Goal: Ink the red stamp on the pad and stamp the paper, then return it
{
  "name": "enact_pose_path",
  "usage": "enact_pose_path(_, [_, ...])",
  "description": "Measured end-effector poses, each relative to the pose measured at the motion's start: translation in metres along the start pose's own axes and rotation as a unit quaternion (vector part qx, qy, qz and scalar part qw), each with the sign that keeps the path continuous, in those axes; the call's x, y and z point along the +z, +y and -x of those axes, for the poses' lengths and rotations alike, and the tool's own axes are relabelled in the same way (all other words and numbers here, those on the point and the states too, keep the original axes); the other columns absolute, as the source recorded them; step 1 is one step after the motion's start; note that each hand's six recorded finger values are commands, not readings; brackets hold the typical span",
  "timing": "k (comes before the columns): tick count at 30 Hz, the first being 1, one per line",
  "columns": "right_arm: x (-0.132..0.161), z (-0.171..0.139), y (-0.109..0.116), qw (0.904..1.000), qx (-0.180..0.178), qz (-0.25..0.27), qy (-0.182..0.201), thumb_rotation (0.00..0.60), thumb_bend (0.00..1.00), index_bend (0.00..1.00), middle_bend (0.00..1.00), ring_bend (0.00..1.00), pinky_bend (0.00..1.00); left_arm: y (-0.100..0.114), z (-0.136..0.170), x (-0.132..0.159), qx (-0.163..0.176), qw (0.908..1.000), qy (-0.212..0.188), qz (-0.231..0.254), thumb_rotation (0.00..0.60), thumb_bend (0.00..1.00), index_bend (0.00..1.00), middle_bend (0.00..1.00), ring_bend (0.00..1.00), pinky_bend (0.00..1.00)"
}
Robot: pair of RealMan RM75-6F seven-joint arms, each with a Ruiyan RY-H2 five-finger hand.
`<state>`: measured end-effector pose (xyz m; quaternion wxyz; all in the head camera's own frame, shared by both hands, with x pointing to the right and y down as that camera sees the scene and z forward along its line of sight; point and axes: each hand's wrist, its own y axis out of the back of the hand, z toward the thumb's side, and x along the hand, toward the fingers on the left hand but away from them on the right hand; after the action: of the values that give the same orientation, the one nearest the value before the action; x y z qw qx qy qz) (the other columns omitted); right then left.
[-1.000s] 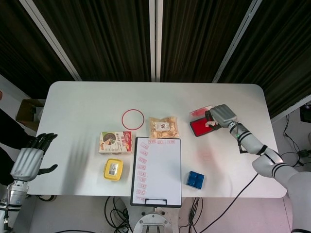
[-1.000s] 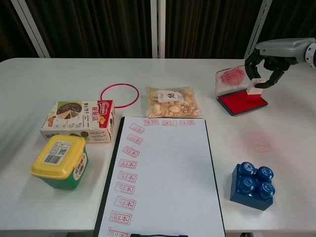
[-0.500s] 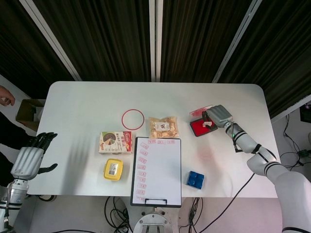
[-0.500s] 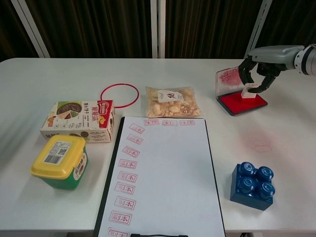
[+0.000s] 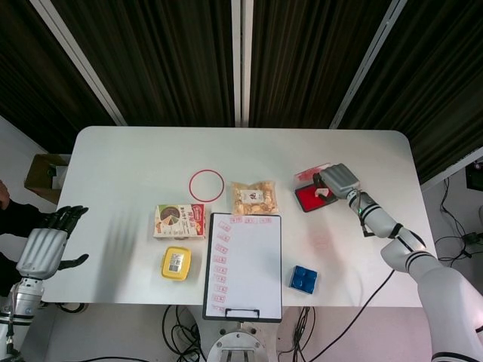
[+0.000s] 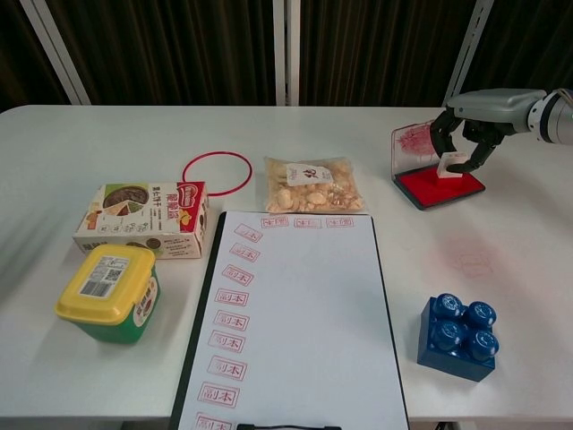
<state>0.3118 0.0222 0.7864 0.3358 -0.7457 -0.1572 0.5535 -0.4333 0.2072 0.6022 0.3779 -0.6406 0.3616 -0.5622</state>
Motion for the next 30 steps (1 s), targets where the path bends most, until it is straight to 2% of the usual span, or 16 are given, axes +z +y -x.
enact_pose_path(12, [0.0, -0.001, 0.004, 0.9999, -0.013, 0.009, 0.003, 0.6, 0.49, 1.0, 0.88, 0.9, 1.0, 0.001, 0.001, 0.001, 0.003, 1.0, 0.0, 0.0, 0.6, 0.0, 0.13, 0.14, 0.12, 0.2])
enact_pose_path(23, [0.014, -0.02, 0.04, 0.995, -0.063, 0.059, 0.05, 0.6, 0.49, 1.0, 0.89, 0.9, 1.0, 0.002, 0.002, 0.002, 0.005, 1.0, -0.001, 0.003, 0.6, 0.0, 0.13, 0.14, 0.12, 0.2])
enact_pose_path(30, [0.03, -0.044, 0.051, 0.9899, -0.062, 0.102, 0.077, 0.6, 0.49, 1.0, 0.89, 0.9, 1.0, 0.003, 0.004, 0.004, 0.008, 0.9999, -0.003, 0.006, 0.6, 0.0, 0.13, 0.14, 0.12, 0.2])
